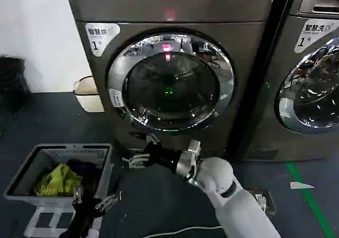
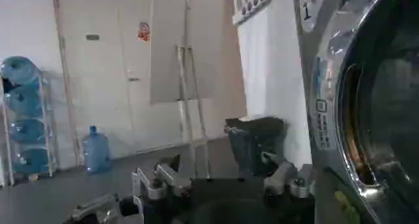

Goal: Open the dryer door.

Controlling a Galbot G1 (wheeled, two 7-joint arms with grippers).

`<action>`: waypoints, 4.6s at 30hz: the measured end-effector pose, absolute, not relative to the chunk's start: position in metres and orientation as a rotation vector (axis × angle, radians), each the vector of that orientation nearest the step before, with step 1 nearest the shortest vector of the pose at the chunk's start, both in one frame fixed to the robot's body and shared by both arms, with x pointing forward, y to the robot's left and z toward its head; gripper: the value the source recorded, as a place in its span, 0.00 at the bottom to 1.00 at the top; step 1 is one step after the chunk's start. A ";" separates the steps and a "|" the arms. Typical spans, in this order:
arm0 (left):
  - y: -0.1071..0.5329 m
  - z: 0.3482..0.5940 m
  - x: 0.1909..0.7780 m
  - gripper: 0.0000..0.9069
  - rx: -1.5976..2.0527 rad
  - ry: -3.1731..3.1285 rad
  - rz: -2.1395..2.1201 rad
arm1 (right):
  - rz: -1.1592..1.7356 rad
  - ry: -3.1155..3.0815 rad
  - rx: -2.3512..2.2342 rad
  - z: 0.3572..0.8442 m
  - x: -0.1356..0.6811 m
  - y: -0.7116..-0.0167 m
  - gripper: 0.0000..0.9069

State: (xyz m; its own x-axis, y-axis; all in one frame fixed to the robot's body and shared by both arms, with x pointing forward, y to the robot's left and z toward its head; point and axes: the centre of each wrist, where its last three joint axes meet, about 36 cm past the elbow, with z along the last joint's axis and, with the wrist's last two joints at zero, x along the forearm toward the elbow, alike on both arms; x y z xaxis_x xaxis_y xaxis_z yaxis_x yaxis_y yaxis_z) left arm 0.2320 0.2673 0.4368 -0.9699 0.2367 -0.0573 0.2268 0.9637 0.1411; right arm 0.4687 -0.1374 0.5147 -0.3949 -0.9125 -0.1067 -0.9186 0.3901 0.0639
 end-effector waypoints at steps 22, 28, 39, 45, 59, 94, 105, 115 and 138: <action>0.269 0.434 0.237 1.00 0.390 3.054 0.265 | -0.012 2.655 -1.452 0.498 0.584 -0.142 1.00; 0.271 0.434 0.238 1.00 0.371 3.057 0.277 | -0.038 2.715 -1.402 0.494 0.605 -0.125 1.00; 0.266 0.432 0.236 1.00 0.390 3.066 0.278 | -0.101 2.732 -1.444 0.497 0.629 -0.090 1.00; 0.263 0.429 0.232 1.00 0.392 3.071 0.276 | -0.122 2.724 -1.458 0.500 0.635 -0.074 1.00; 0.261 0.428 0.229 1.00 0.397 3.058 0.294 | -0.110 2.684 -1.507 0.519 0.654 -0.038 1.00; 0.379 0.504 0.296 1.00 0.159 3.160 0.091 | -0.213 2.144 -2.255 0.522 0.627 -0.109 1.00; 0.411 0.524 0.341 1.00 0.251 3.135 0.098 | -0.206 2.005 -2.381 0.517 0.603 -0.140 1.00; 0.419 0.525 0.369 1.00 0.350 3.129 0.154 | -0.172 1.969 -2.385 0.508 0.559 -0.177 1.00; 0.342 0.496 0.421 1.00 0.953 3.096 0.153 | -0.173 2.054 -2.339 0.467 0.500 -0.305 1.00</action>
